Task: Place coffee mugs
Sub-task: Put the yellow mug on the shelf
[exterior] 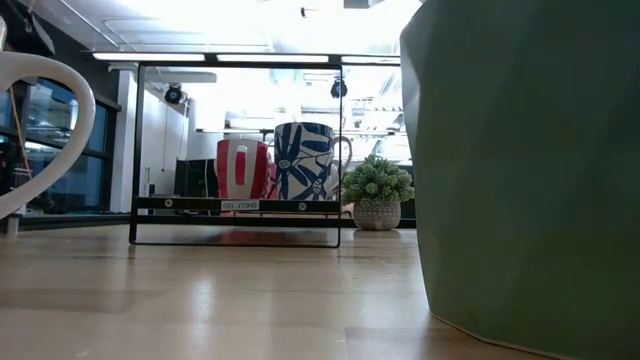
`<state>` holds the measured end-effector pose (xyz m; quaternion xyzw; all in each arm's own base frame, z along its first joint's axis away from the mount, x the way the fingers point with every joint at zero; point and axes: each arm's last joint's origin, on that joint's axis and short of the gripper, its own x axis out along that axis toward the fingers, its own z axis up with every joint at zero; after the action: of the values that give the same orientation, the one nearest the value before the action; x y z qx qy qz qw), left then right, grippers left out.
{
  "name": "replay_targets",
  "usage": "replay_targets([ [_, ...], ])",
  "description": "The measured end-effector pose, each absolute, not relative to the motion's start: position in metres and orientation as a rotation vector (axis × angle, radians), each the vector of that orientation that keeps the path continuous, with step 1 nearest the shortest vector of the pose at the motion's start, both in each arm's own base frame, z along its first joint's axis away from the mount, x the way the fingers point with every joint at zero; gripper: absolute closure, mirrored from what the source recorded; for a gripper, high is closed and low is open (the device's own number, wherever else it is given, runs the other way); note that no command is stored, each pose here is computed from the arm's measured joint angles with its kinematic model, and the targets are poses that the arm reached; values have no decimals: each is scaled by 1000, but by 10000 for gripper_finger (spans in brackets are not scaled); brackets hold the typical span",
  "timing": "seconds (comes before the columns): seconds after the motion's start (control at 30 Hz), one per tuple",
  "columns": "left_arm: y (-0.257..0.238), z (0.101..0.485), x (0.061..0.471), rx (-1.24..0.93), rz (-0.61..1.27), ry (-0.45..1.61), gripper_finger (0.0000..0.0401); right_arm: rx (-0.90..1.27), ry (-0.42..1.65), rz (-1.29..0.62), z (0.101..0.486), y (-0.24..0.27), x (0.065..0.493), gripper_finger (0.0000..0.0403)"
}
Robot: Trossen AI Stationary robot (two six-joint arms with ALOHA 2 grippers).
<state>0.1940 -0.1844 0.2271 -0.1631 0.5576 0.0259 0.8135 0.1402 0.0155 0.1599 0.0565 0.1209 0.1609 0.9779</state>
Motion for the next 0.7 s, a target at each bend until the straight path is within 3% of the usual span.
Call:
replay_targets([
  [0.7,-190,208,202,-311,99,1233,282,115,245,325,160,16,140,403],
])
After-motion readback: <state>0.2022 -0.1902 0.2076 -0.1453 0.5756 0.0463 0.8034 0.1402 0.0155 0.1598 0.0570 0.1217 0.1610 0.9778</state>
